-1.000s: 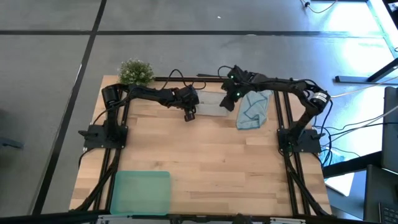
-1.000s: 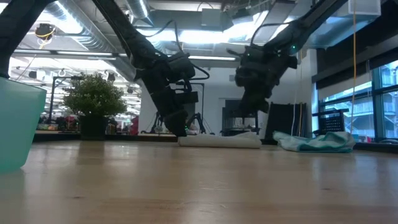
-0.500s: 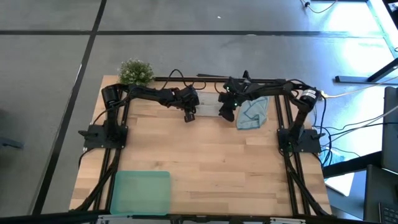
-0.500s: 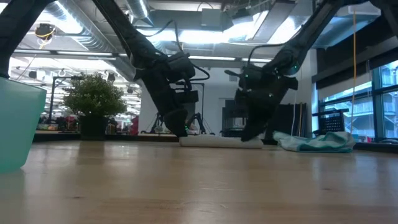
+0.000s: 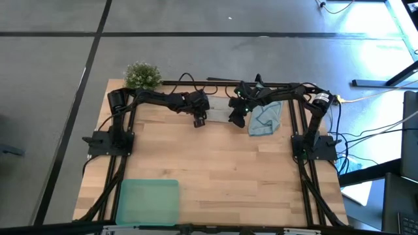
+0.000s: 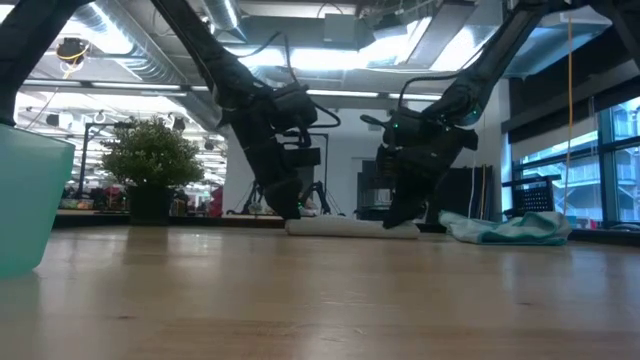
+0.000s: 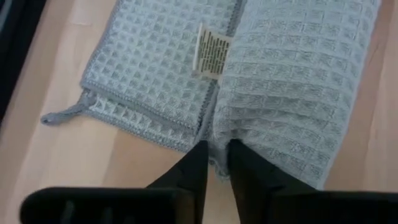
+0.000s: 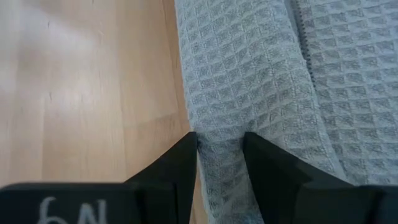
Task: Roll microfiber towels into tight, uniform cylinder then place into a basket
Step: Roll the gray microfiber cloth
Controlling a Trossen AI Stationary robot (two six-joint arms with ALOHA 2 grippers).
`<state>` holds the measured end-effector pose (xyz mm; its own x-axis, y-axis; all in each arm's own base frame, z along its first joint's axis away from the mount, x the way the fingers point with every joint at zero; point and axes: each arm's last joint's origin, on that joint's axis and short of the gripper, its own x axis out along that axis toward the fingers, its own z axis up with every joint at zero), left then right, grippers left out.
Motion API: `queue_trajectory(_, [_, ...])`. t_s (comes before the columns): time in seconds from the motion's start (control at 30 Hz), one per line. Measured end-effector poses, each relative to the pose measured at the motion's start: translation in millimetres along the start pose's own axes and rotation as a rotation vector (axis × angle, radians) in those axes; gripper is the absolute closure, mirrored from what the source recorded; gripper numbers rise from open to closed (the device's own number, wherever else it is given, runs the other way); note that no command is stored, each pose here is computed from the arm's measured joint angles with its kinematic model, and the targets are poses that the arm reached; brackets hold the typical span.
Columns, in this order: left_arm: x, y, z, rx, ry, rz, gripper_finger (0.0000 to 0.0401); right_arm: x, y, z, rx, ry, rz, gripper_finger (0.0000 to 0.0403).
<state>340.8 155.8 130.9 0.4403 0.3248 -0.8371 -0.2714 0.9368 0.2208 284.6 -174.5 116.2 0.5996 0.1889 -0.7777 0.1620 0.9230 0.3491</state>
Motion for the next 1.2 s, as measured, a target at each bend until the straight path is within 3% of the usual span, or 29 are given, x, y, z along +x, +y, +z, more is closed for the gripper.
queue_trajectory(0.17, [-10, 4, 6, 0.063, 0.0, 0.034, 0.0326, 0, 0, 0, 0.002, 0.0, 0.001, 0.0265])
queue_trajectory(0.37, [-46, 21, 24, 0.037, -0.049, 0.099, 0.0329, 0, -1, 0, 0.02, -0.001, 0.003, 0.0265])
queue_trajectory(0.5, [-67, 23, 28, 0.034, -0.078, 0.096, 0.0329, 2, 3, 0, -0.037, 0.009, 0.008, 0.0265])
queue_trajectory(0.7, [-90, 12, 29, 0.009, -0.085, 0.033, 0.0329, 12, 24, 1, -0.125, 0.033, 0.077, 0.0265])
queue_trajectory(0.97, [-99, -10, 32, 0.064, -0.089, -0.006, 0.0329, 28, 59, 1, -0.233, 0.066, 0.138, 0.0265])
queue_trajectory(1.2, [-101, -19, 34, 0.086, -0.097, -0.02, 0.0329, 15, 71, 8, -0.298, 0.05, 0.047, 0.0265])
